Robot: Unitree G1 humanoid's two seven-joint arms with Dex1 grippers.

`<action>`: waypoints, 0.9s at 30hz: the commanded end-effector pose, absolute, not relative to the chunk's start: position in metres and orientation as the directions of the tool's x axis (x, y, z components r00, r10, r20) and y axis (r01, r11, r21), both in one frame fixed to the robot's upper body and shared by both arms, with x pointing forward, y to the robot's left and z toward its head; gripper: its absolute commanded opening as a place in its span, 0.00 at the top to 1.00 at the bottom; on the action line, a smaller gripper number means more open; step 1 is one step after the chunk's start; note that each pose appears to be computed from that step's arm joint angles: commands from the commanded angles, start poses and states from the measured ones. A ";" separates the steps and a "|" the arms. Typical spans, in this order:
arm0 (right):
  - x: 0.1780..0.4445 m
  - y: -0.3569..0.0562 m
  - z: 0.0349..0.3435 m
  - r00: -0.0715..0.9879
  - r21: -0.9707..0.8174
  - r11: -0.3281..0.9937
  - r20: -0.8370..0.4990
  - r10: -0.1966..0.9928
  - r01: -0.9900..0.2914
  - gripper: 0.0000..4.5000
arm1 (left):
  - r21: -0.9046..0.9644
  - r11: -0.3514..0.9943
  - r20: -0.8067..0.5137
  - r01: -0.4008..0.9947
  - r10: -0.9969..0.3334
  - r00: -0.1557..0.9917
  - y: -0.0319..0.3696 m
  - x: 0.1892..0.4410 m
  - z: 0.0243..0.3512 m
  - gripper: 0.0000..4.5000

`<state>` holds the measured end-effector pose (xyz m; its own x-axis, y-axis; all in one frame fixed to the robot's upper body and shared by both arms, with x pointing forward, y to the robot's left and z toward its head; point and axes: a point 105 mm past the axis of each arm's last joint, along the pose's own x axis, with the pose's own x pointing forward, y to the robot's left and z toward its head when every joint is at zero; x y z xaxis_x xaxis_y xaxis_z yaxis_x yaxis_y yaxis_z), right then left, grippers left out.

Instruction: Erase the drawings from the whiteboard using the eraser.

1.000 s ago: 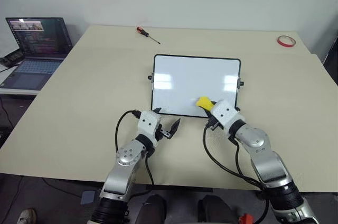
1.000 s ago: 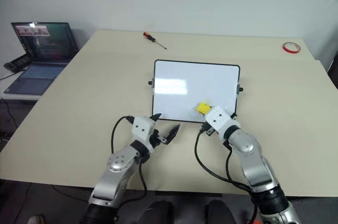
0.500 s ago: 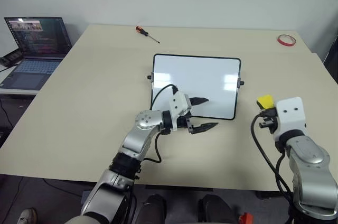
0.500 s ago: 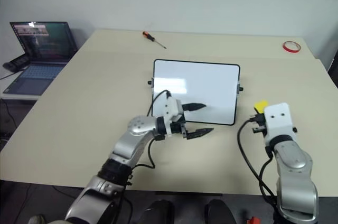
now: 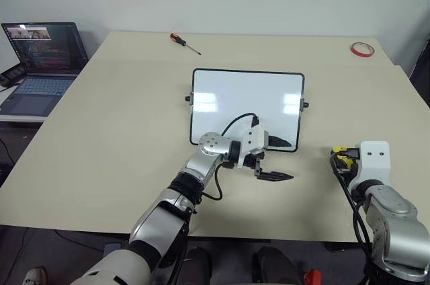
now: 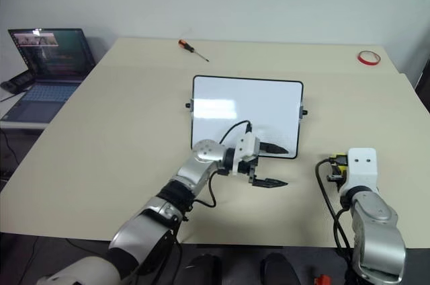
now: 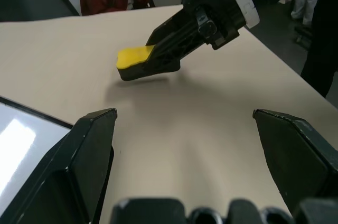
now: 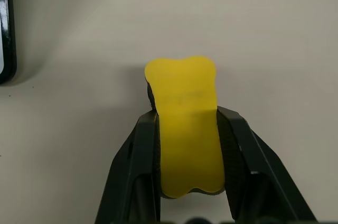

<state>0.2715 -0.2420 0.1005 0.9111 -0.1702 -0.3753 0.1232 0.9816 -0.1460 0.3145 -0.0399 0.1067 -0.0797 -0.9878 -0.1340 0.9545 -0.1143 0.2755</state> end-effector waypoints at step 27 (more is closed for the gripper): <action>0.294 -0.249 0.099 0.924 -0.147 0.984 -0.350 -0.151 0.105 0.00 | 0.335 -0.084 -0.133 0.939 -0.990 -0.041 -0.034 0.318 0.116 0.00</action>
<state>0.2940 -0.2438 0.0878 0.9094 -0.1313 -0.3946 0.0841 0.9873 -0.1346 0.3183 -0.0303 0.1035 -0.0349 -0.9868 -0.1578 0.9526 -0.0806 0.2933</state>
